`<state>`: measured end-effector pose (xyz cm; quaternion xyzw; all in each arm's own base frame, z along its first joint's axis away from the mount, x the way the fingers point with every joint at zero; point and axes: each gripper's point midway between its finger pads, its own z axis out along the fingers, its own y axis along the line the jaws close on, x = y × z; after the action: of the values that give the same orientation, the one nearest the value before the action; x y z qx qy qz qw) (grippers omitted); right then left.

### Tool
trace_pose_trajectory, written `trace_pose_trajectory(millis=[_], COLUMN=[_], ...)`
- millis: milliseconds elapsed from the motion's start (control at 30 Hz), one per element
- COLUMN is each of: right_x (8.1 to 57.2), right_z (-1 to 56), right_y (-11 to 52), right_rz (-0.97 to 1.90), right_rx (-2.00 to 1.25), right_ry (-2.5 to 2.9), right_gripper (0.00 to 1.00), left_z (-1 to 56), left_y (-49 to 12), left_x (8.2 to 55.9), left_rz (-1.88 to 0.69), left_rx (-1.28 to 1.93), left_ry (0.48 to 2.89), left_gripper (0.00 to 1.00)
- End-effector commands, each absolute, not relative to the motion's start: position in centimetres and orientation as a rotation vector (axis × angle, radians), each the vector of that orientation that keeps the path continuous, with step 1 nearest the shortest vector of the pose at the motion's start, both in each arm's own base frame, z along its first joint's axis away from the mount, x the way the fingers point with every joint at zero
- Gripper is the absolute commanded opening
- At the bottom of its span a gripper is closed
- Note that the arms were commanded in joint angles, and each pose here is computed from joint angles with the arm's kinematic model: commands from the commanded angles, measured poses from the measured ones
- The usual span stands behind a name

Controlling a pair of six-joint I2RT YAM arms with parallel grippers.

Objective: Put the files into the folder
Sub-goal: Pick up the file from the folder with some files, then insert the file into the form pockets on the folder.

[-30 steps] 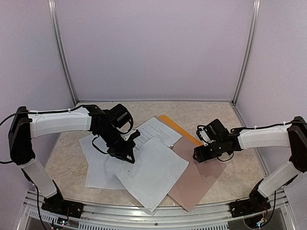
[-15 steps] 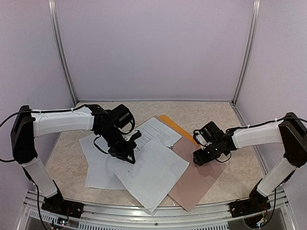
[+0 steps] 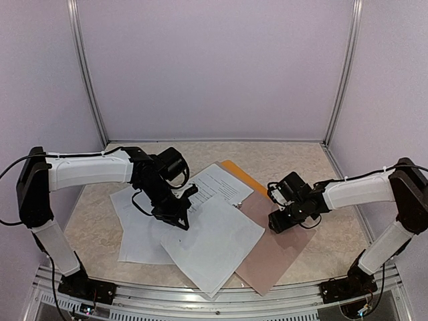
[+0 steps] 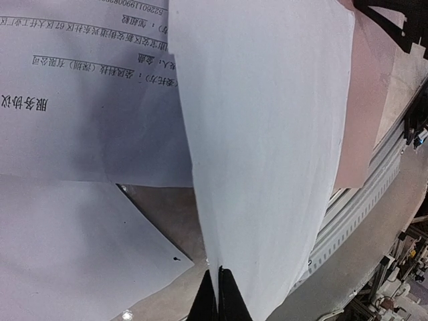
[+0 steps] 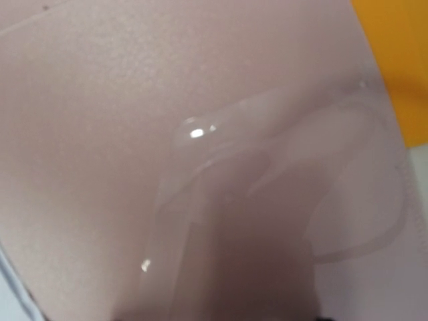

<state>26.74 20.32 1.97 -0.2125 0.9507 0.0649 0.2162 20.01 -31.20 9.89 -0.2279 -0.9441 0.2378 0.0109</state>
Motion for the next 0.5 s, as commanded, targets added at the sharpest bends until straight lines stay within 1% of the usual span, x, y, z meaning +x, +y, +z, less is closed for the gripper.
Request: trace_pose_trajectory(millis=[0, 167, 367, 467], right_x=[23.46, 23.31, 23.43, 23.51], right_z=[-1.13, -1.41, -1.29, -1.16], right_y=[18.13, 17.95, 18.0, 18.0], right_rz=[0.09, 0.078, 0.08, 0.08], right_rx=[-0.618, -0.619, -0.615, -0.611], right_ry=[2.779, 2.79, 2.784, 2.78], right_gripper=[0.58, 0.44, 0.31, 0.21], left_z=[10.24, 10.49, 10.59, 10.41], left_y=[-31.54, -31.66, -32.11, -32.3], left_x=[20.19, 20.06, 19.95, 19.88], left_rz=[0.732, 0.734, 0.751, 0.747], left_rx=[-0.74, -0.752, -0.76, -0.765], left_ry=[-2.95, -2.952, -2.947, -2.941], left_gripper=[0.0, 0.0, 0.0, 0.0])
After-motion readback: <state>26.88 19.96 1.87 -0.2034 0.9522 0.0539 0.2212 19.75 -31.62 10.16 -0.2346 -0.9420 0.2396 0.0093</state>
